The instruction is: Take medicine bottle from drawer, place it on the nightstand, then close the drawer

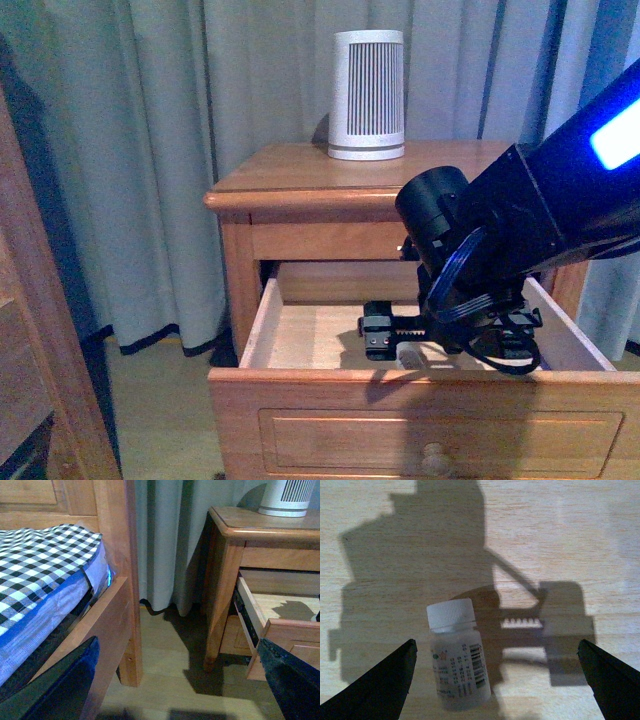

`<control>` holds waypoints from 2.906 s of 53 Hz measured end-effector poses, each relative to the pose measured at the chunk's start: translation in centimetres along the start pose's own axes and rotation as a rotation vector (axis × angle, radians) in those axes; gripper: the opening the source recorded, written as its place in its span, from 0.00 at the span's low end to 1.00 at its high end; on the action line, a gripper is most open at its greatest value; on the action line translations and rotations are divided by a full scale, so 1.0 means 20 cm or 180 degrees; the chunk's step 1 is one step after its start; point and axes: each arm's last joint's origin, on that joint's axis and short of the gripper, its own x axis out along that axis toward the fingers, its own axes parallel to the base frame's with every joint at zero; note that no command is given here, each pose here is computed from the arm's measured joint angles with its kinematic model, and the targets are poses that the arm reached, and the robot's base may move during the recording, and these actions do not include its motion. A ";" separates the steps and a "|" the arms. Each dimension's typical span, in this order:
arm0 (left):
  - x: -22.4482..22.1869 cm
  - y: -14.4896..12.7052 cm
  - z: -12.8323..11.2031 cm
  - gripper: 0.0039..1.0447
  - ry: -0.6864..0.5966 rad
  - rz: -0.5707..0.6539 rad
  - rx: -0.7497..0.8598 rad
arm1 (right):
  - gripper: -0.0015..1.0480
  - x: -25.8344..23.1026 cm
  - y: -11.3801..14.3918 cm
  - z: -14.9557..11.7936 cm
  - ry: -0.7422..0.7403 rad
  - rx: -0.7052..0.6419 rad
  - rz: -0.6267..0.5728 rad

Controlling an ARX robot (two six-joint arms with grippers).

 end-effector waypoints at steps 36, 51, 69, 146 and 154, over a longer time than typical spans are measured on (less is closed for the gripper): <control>0.00 0.00 0.00 0.94 -0.0001 -0.0001 0.0000 | 0.45 0.13 0.09 -0.03 0.0000 0.0006 0.0049; 0.00 0.00 0.00 0.94 -0.0001 0.0000 0.0000 | 0.29 -0.01 0.07 0.00 -0.0160 0.0044 -0.0028; 0.00 0.00 0.00 0.94 -0.0001 -0.0001 0.0000 | 0.29 -0.67 0.07 0.16 -0.0402 0.0346 0.0381; 0.00 0.00 0.00 0.94 -0.0001 -0.0001 0.0000 | 0.93 -0.74 -0.50 0.77 -0.1883 0.0592 -0.0666; 0.00 0.00 0.00 0.94 -0.0001 -0.0001 0.0000 | 0.93 -1.12 -0.58 0.54 -0.2116 0.0684 -0.0490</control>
